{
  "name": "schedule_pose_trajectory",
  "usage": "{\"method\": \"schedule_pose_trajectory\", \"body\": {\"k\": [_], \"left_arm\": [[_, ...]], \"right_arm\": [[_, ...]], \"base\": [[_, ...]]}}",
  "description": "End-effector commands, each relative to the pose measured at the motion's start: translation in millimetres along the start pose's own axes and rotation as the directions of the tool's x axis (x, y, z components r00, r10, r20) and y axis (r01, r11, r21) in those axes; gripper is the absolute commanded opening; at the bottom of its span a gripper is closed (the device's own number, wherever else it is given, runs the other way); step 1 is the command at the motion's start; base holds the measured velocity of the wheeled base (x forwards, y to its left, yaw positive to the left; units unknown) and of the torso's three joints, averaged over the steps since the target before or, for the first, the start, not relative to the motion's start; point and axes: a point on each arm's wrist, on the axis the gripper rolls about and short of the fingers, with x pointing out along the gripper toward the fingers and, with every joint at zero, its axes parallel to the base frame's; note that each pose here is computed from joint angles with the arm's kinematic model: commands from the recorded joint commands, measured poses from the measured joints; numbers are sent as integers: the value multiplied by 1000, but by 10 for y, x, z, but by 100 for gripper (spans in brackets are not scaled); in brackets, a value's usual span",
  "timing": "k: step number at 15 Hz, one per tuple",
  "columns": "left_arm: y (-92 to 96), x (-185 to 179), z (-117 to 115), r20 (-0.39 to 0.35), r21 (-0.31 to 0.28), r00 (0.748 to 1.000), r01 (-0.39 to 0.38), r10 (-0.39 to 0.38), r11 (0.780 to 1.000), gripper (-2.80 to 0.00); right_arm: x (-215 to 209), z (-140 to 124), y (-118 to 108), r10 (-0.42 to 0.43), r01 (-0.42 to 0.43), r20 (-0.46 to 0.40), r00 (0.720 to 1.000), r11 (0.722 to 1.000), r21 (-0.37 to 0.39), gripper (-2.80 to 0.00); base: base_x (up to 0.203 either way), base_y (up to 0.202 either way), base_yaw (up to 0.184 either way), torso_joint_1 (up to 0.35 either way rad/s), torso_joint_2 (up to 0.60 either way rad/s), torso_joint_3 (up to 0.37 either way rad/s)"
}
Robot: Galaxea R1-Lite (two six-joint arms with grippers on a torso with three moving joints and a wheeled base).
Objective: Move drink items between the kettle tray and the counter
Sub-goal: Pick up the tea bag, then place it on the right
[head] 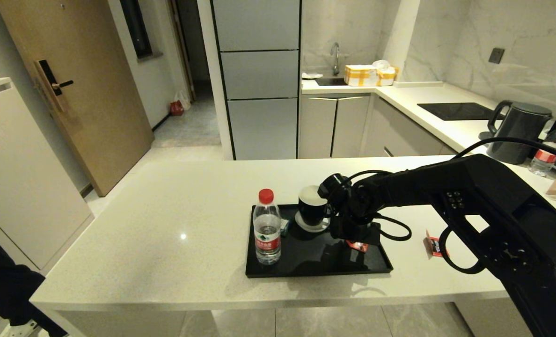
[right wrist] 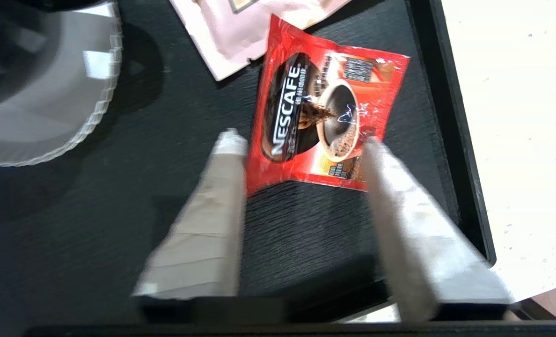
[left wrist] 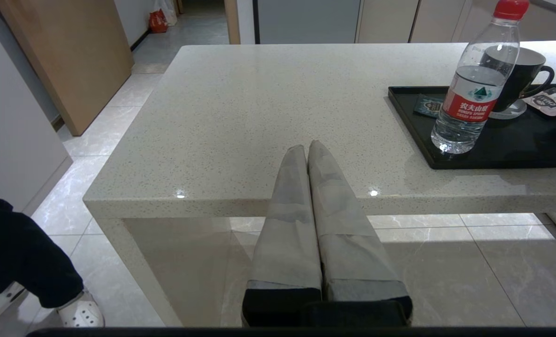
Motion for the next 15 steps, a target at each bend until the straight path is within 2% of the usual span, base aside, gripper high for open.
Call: {"method": "schedule_pose_trajectory", "body": {"k": [1, 7, 10, 12, 15], "left_arm": [[0, 7, -34, -9, 0, 1000, 0, 0, 1000, -280], [0, 7, -34, -9, 0, 1000, 1, -1, 1000, -280], [0, 7, -34, -9, 0, 1000, 0, 0, 1000, -280], [0, 7, -34, -9, 0, 1000, 0, 0, 1000, -280], [0, 7, -34, -9, 0, 1000, 0, 0, 1000, -280]], "right_arm": [[14, -13, 0, -7, 7, -3, 1000, 1000, 1, -280], [7, -3, -16, -8, 9, -3, 1000, 1000, 10, -280], [-296, 161, -117, 34, -36, 38, 999, 998, 48, -280], [-529, 316, -329, 48, -54, 70, 996, 994, 93, -280], [-503, 546, -809, -1, -9, 54, 999, 983, 185, -280]], "base": [[0, 0, 0, 0, 0, 0], [0, 0, 0, 0, 0, 0], [0, 0, 0, 0, 0, 0], [0, 0, 0, 0, 0, 0], [0, 0, 0, 0, 0, 0]]}}
